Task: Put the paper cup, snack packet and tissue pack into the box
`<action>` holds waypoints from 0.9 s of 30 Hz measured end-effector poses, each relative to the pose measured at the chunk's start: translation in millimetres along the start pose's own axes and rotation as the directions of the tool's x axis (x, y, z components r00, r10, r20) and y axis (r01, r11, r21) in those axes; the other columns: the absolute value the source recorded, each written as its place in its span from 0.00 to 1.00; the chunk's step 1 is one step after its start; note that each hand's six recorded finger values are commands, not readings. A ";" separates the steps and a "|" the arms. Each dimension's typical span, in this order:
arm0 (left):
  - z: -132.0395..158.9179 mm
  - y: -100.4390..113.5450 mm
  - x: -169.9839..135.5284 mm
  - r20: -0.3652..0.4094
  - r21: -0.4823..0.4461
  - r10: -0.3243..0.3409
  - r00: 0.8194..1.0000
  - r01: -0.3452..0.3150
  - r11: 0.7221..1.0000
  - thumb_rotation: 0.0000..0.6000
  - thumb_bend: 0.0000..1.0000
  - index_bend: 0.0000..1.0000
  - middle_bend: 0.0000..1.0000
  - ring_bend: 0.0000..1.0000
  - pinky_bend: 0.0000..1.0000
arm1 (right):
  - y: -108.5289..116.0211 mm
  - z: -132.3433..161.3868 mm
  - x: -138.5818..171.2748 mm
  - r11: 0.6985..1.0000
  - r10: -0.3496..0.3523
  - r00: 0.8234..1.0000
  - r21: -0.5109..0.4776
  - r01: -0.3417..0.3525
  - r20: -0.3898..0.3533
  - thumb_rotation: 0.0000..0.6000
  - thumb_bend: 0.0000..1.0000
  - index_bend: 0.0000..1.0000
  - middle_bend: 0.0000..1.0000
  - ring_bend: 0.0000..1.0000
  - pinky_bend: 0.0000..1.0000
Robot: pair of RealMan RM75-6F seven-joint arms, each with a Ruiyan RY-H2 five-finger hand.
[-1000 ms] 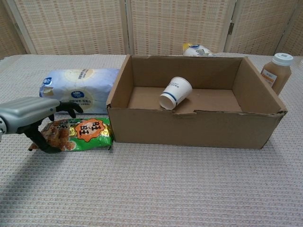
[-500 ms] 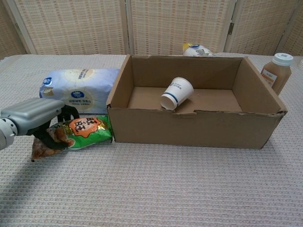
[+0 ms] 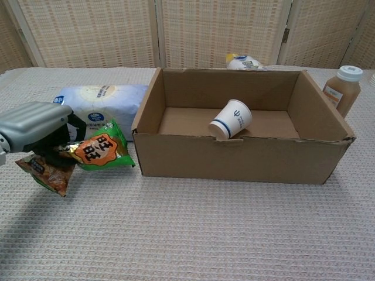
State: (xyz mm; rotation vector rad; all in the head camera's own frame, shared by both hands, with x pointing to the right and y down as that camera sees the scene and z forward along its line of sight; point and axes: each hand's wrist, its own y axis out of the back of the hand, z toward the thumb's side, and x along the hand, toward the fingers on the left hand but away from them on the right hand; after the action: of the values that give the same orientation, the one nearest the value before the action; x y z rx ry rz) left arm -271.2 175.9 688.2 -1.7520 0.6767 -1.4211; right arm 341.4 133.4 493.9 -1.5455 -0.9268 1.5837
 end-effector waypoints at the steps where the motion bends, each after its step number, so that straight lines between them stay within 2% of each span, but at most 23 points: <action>1: -0.3 5.1 -1.0 0.000 0.004 0.007 1.000 -0.007 1.000 1.00 0.46 0.83 0.96 0.81 0.94 | 0.2 -0.1 0.0 1.000 -0.001 1.000 0.000 0.001 0.000 1.00 0.04 0.06 0.00 0.00 0.00; 7: -7.2 55.4 -8.3 -0.012 0.037 0.083 0.996 -0.083 0.996 1.00 0.47 0.83 0.97 0.81 0.95 | -0.4 -0.7 0.1 1.000 0.003 1.000 -0.003 -0.003 0.002 1.00 0.04 0.06 0.00 0.00 0.00; 13: 0.6 121.8 -7.8 0.012 0.095 0.177 0.984 -0.178 0.979 1.00 0.47 0.83 0.97 0.81 0.95 | -0.7 0.7 -0.3 1.000 0.005 1.000 -0.003 -0.005 -0.002 1.00 0.04 0.06 0.00 0.00 0.00; 16: 17.7 156.0 -0.5 0.050 0.114 0.230 0.972 -0.234 0.966 1.00 0.47 0.83 0.97 0.81 0.94 | 0.8 0.4 0.1 1.000 -0.001 1.000 -0.005 0.001 0.000 1.00 0.04 0.06 0.00 0.00 0.00; 20: 51.3 192.9 12.8 0.113 0.081 0.287 0.951 -0.297 0.951 1.00 0.48 0.83 0.97 0.81 0.94 | 2.7 -0.4 0.2 1.000 -0.005 1.000 -0.009 0.005 0.003 1.00 0.04 0.06 0.00 0.00 0.00; 23: 78.9 208.9 23.7 0.156 0.048 0.309 0.938 -0.320 0.946 1.00 0.48 0.83 0.97 0.81 0.94 | 5.2 -0.6 0.5 1.000 -0.013 1.000 -0.013 0.013 0.002 1.00 0.04 0.06 0.00 0.00 0.00; 27: 118.6 215.7 36.7 0.209 -0.013 0.324 0.923 -0.329 0.944 1.00 0.48 0.83 0.97 0.81 0.94 | 8.3 -2.6 0.8 1.000 -0.020 1.000 -0.019 0.020 0.006 1.00 0.04 0.06 0.00 0.00 0.00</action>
State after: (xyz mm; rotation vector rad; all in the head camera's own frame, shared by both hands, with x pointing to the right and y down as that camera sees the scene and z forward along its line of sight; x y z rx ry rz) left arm -134.0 52.2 521.5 -1.6505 0.7922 -0.9987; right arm 343.9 130.2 486.1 -1.5406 -0.9601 1.5705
